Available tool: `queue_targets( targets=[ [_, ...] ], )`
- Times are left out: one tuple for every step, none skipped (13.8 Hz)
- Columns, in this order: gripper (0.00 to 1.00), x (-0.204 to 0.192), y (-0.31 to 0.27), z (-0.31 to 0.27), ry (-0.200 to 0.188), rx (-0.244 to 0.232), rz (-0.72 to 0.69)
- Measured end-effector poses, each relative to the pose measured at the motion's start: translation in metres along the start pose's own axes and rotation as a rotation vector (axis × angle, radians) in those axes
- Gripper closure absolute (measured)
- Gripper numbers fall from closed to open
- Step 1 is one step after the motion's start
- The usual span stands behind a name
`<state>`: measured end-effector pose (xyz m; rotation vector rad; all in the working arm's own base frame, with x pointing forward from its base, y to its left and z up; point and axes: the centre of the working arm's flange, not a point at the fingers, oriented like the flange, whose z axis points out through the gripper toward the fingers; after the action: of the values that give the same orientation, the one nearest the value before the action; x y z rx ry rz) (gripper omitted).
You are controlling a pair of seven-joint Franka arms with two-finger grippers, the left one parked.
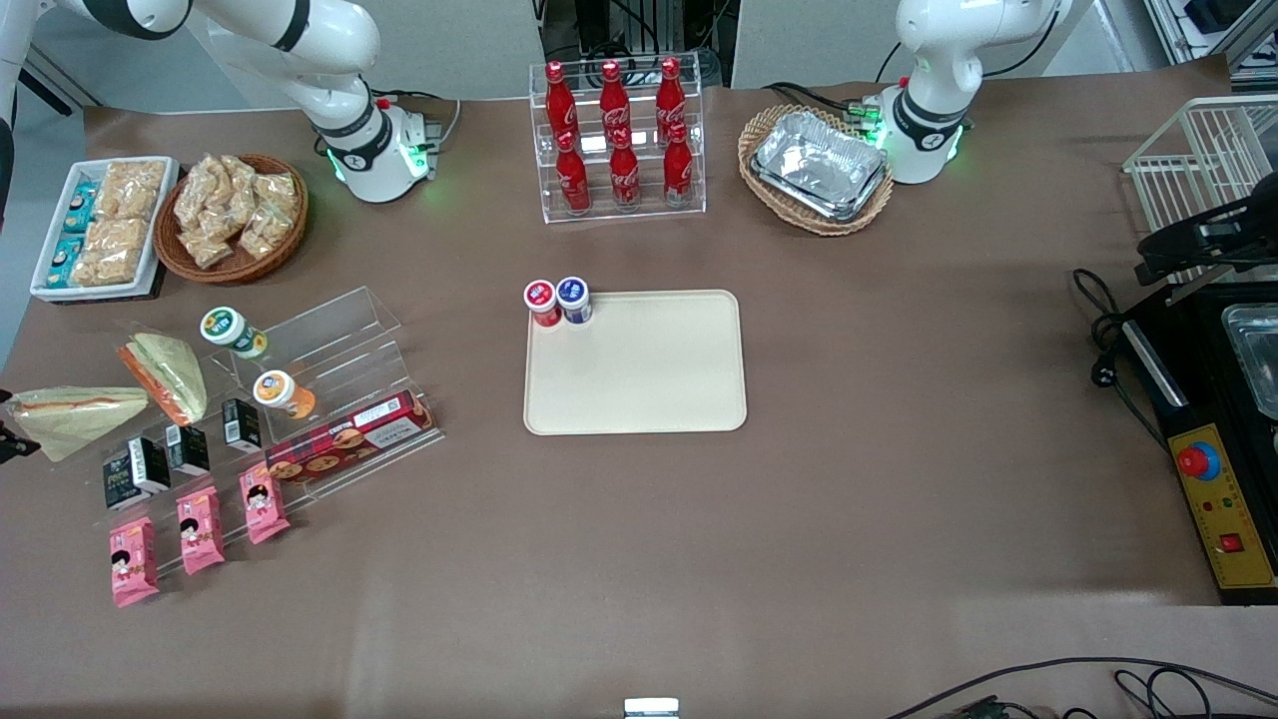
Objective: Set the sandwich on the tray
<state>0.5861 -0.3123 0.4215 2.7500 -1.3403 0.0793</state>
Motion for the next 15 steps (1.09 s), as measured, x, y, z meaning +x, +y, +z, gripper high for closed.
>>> queue_targets(
  targets=[
    [0.00,0.001,-0.001,-0.006,0.009,0.005,-0.003],
    [0.00,0.002,-0.002,-0.010,0.014,0.009,-0.006],
    [0.00,0.001,-0.002,-0.014,0.014,0.011,-0.009],
    [0.00,0.001,-0.001,-0.015,0.011,0.011,-0.014],
    [0.00,0.001,-0.001,-0.014,0.007,0.010,-0.021],
    [0.00,0.000,0.000,-0.013,0.002,0.008,-0.026],
    [0.00,-0.001,0.001,-0.009,-0.004,0.005,-0.028],
    [0.00,-0.002,0.002,-0.006,-0.011,0.002,-0.028],
    [0.00,-0.003,0.003,-0.003,-0.017,0.000,-0.027],
    [0.00,-0.004,0.004,0.002,-0.021,-0.003,-0.026],
    [0.00,-0.005,0.007,0.007,-0.021,-0.003,-0.023],
    [0.00,-0.005,0.009,0.013,-0.015,-0.002,-0.023],
    [0.00,-0.006,0.012,0.019,-0.010,-0.001,-0.024],
    [0.00,-0.006,0.014,0.024,-0.005,0.000,-0.025],
    [0.00,-0.006,0.015,0.027,-0.001,0.005,-0.023]
  ],
)
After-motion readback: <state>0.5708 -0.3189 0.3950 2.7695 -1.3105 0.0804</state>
